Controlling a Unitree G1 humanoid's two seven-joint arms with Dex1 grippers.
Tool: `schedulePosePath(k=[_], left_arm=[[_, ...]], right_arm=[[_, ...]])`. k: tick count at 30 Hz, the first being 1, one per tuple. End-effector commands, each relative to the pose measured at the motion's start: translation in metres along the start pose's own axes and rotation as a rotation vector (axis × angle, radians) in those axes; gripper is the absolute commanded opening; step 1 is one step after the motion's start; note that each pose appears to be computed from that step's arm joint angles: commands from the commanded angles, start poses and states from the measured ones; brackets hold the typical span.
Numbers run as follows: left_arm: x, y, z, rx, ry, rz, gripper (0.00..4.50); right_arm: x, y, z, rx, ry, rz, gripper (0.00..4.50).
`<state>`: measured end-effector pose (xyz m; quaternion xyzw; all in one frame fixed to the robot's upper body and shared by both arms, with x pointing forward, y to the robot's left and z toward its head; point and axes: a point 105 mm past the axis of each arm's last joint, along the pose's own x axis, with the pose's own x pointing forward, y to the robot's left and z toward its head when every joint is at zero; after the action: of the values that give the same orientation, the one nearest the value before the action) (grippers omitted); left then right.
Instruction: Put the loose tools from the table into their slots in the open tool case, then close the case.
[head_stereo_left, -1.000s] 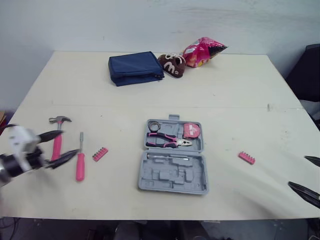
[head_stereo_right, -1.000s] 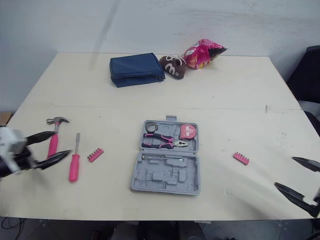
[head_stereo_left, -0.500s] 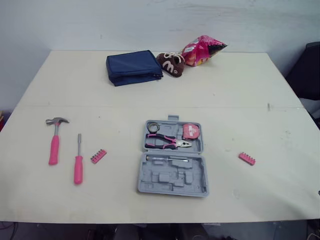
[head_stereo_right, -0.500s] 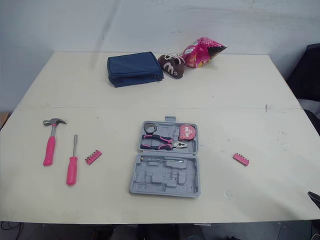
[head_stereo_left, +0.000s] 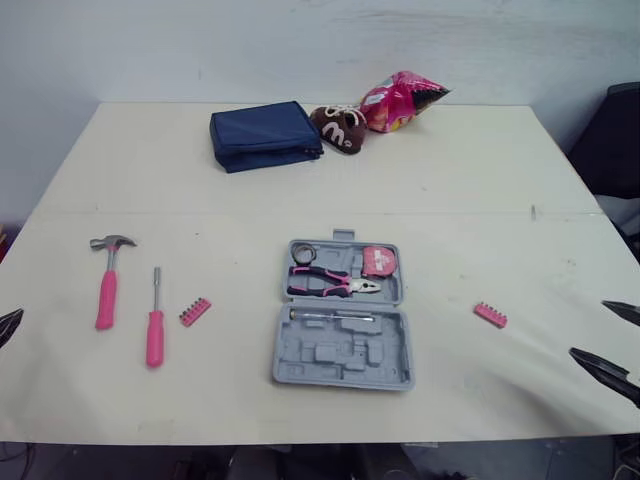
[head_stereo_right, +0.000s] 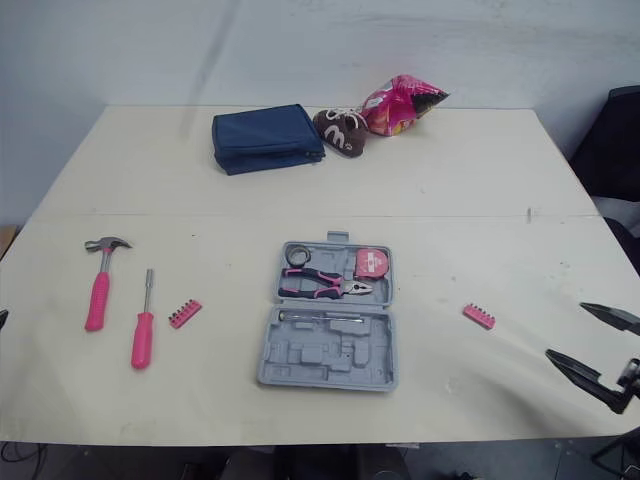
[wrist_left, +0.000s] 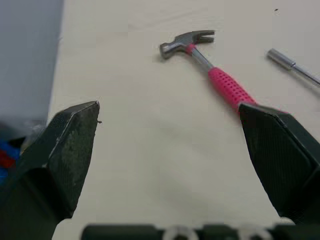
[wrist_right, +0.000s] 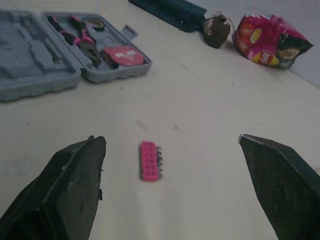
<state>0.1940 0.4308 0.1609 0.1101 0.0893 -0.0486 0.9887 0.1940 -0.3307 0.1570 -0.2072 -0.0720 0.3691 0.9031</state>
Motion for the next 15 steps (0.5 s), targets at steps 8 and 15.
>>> schedulePosePath(k=[8, 15], left_arm=[[0.065, -0.045, 0.012, -0.21, 0.22, 0.101, 4.48], [0.107, -0.057, 0.013, -0.274, 0.316, 0.154, 4.48]], right_arm=[[0.077, 0.044, 0.069, 0.005, -0.327, 0.204, 4.5], [0.089, 0.053, 0.076, -0.004, -0.358, 0.237, 4.5]])
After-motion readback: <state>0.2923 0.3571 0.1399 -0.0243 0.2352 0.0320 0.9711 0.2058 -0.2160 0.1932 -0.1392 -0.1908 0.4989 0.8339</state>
